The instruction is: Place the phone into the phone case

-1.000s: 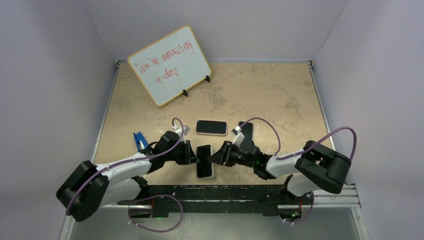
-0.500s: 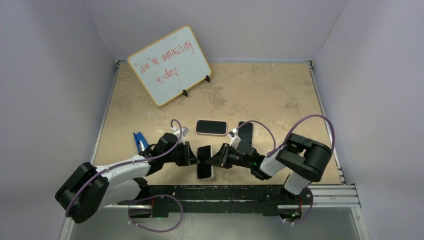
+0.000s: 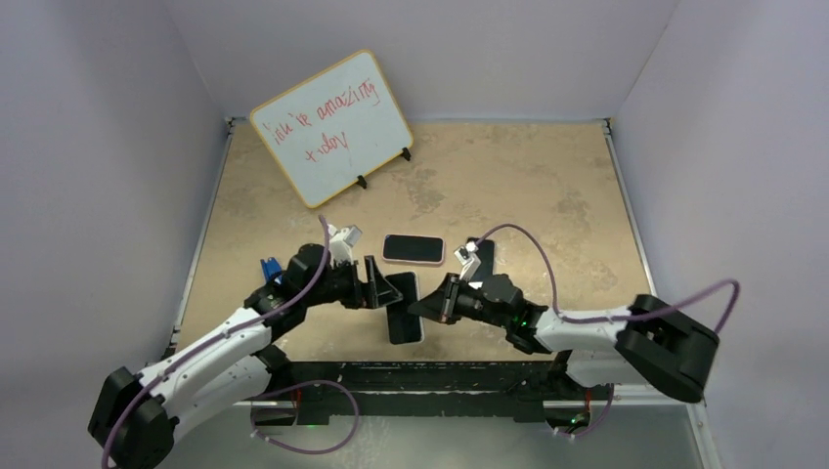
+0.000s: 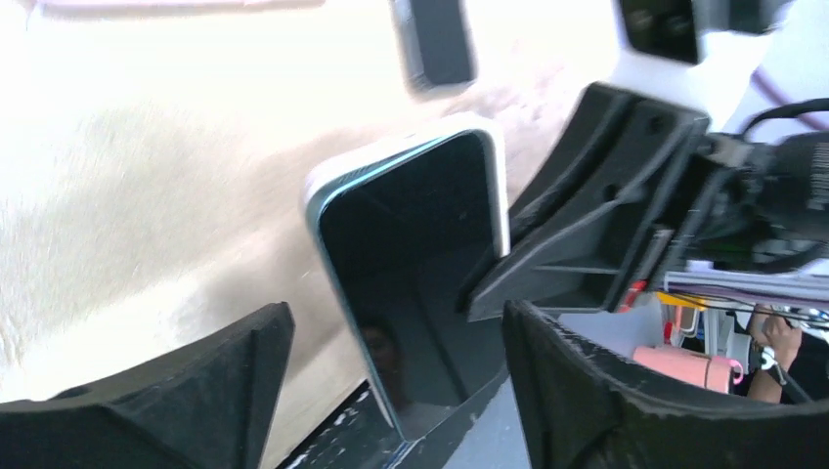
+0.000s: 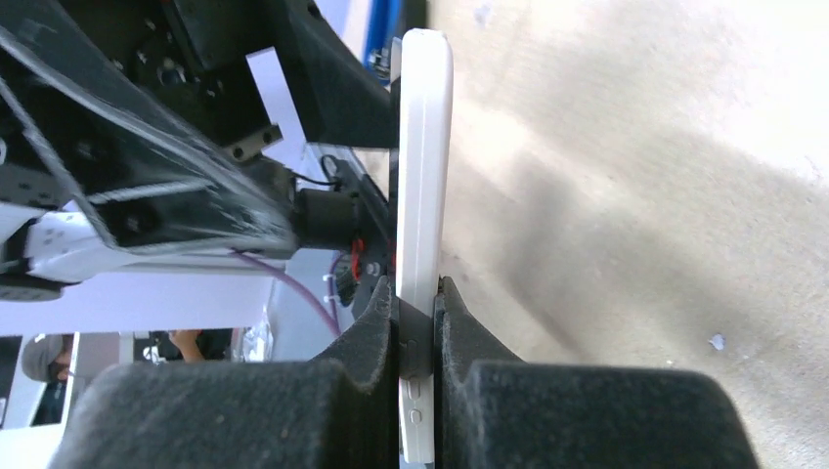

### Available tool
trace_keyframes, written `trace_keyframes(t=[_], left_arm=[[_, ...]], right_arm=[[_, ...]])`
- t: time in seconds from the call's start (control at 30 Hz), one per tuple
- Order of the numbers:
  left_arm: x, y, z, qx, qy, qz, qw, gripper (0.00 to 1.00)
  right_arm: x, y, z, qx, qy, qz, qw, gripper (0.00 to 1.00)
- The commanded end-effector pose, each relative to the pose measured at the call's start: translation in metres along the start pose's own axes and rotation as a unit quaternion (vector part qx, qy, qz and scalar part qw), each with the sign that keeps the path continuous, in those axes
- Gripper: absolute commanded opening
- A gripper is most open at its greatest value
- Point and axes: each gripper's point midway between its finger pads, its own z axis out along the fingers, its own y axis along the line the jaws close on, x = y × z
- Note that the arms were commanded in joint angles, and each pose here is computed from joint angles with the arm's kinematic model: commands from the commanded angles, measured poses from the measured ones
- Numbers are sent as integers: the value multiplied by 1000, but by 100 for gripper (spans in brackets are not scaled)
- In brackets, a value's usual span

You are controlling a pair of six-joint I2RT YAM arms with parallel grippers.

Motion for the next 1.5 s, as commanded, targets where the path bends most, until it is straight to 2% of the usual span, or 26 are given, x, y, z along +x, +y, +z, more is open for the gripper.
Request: trace_keyframes(t=[0.0, 0.23, 0.37, 0.53, 0.7, 0.97, 1.1, 1.47], left_arm=[[-42, -59, -32, 70, -53, 51, 995, 86], [-63, -118, -71, 152, -81, 115, 978, 91], [-67, -138, -87, 181, -92, 140, 969, 91], [-66, -151, -97, 211, -94, 150, 961, 91], [-67, -151, -98, 209, -94, 150, 962, 90], [-83, -161, -123, 176, -126, 156, 964, 91], [-90, -152, -129, 139, -148, 139, 969, 90], [-78, -175, -121, 245, -132, 124, 953, 89]], right_arm=[[-26, 52, -14, -64, -39, -68, 995, 0], [-33, 122, -50, -194, -52, -106, 974, 0], [-31, 158, -70, -273, -46, -113, 954, 0], [-27, 181, -79, -321, -27, -120, 939, 0], [-25, 194, -84, -348, -16, -124, 929, 0], [-38, 174, -79, -270, -49, -132, 953, 0], [-44, 178, -85, -269, -69, -145, 950, 0], [-32, 208, -102, -353, -40, -156, 922, 0]])
